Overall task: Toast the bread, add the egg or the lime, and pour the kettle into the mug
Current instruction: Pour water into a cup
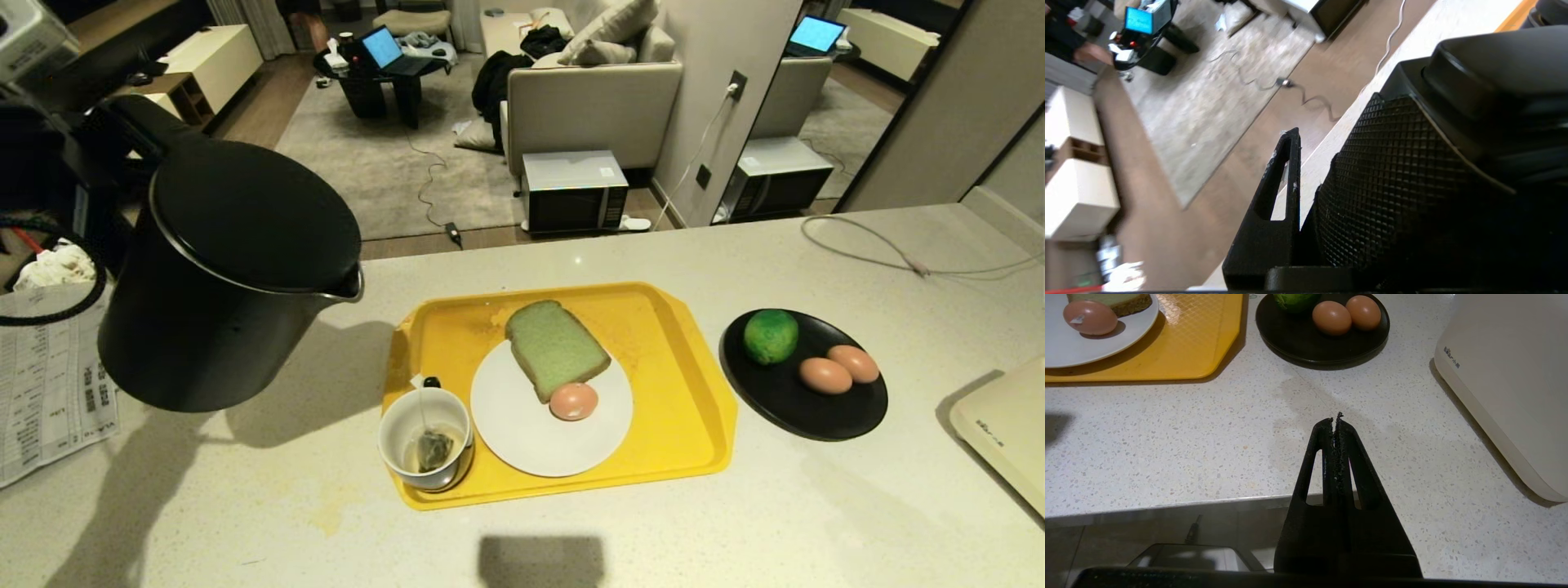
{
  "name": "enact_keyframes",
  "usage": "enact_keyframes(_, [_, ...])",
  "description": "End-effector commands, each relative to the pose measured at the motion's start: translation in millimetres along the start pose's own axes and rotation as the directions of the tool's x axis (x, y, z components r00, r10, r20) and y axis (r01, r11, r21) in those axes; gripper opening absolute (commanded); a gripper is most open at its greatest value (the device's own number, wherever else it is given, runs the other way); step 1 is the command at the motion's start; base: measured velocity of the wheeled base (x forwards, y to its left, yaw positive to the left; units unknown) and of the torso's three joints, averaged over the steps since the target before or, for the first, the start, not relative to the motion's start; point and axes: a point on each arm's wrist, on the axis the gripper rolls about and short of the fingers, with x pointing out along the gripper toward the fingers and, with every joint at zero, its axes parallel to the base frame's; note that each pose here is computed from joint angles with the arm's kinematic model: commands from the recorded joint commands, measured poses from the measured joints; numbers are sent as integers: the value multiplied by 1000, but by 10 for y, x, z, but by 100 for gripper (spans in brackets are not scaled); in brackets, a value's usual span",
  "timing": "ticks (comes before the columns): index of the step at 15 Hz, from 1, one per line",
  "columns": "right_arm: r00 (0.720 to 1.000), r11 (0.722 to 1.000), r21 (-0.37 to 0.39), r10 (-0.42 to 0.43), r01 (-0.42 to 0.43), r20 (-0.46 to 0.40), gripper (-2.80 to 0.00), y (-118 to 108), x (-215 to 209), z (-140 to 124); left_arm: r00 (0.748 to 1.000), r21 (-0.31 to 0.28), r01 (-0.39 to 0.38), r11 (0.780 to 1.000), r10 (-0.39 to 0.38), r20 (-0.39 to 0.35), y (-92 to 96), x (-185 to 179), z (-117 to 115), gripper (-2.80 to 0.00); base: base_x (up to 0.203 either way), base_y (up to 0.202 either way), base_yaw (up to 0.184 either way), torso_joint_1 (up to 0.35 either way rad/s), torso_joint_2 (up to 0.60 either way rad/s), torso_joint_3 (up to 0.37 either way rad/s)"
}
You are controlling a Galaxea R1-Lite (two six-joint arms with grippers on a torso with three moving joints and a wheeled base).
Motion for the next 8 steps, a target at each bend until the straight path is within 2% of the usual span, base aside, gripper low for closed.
enact_keyframes(1, [1000, 1000, 0, 0, 0, -2, -280, 0, 2, -4, 1000, 50, 7, 999, -6, -14, -95, 35, 79, -280, 0, 0, 0, 0, 0, 0])
enact_keyframes(3, [1000, 1000, 0, 0, 0, -2, -280, 0, 2, -4, 999, 106, 6, 994, -2, -37, -149, 60, 132, -280, 0, 0, 0, 0, 0, 0])
enact_keyframes(6, [1000, 1000, 0, 0, 0, -2, -280, 0, 2, -4, 998, 138, 15, 990, -6, -61, -279, 112, 226, -280, 0, 0, 0, 0, 0, 0])
enact_keyframes(8, [1000, 1000, 0, 0, 0, -2, -280, 0, 2, -4, 997, 187, 23, 982, -9, -80, -316, 121, 262, -280, 0, 0, 0, 0, 0, 0])
